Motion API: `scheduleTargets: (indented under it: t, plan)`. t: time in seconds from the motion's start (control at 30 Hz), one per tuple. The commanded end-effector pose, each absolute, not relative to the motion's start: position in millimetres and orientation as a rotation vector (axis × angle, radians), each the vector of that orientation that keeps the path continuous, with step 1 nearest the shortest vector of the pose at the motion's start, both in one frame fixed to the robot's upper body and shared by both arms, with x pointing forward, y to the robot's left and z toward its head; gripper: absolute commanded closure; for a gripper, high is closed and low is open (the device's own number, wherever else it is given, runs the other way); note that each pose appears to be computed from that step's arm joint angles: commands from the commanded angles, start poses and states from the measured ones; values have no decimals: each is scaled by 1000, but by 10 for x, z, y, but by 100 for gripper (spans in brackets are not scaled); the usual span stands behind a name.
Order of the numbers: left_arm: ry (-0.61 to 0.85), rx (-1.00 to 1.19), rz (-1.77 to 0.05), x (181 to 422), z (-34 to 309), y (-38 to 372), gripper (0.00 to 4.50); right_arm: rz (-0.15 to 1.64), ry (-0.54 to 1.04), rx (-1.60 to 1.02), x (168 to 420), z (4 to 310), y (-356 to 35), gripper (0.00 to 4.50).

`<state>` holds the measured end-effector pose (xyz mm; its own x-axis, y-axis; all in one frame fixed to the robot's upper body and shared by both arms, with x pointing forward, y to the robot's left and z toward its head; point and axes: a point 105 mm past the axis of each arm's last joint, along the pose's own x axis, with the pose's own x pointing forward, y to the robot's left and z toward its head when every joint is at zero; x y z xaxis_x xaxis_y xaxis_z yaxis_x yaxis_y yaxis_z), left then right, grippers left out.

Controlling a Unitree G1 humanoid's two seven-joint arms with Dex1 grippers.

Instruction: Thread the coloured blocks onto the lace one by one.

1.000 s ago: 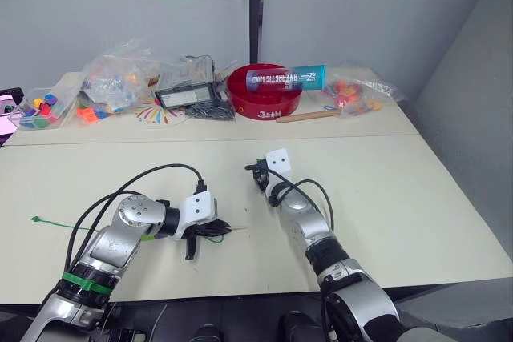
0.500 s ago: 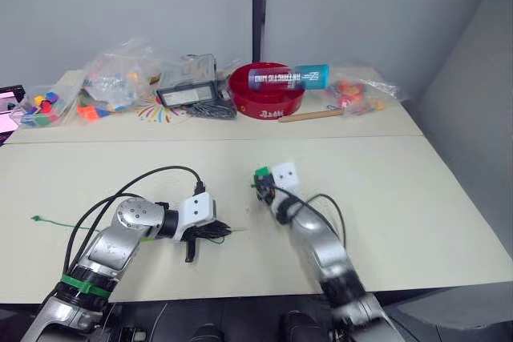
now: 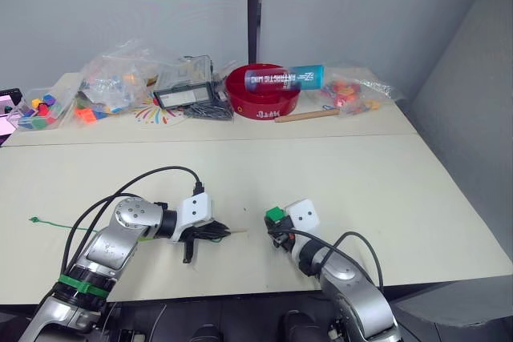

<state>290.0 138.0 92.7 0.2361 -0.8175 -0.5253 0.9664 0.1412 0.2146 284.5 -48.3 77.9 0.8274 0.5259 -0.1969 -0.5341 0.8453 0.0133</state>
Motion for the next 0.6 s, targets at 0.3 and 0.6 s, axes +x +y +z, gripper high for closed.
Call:
scheduleTargets:
  t: [0.3, 0.6]
  plan:
    - [271, 591, -1315, 2937, 1066, 1361, 450, 893, 25, -138, 2773, 1326, -593, 3]
    - [271, 591, -1314, 2962, 1082, 1352, 450, 1392, 93, -338, 2667, 1560, -635, 3]
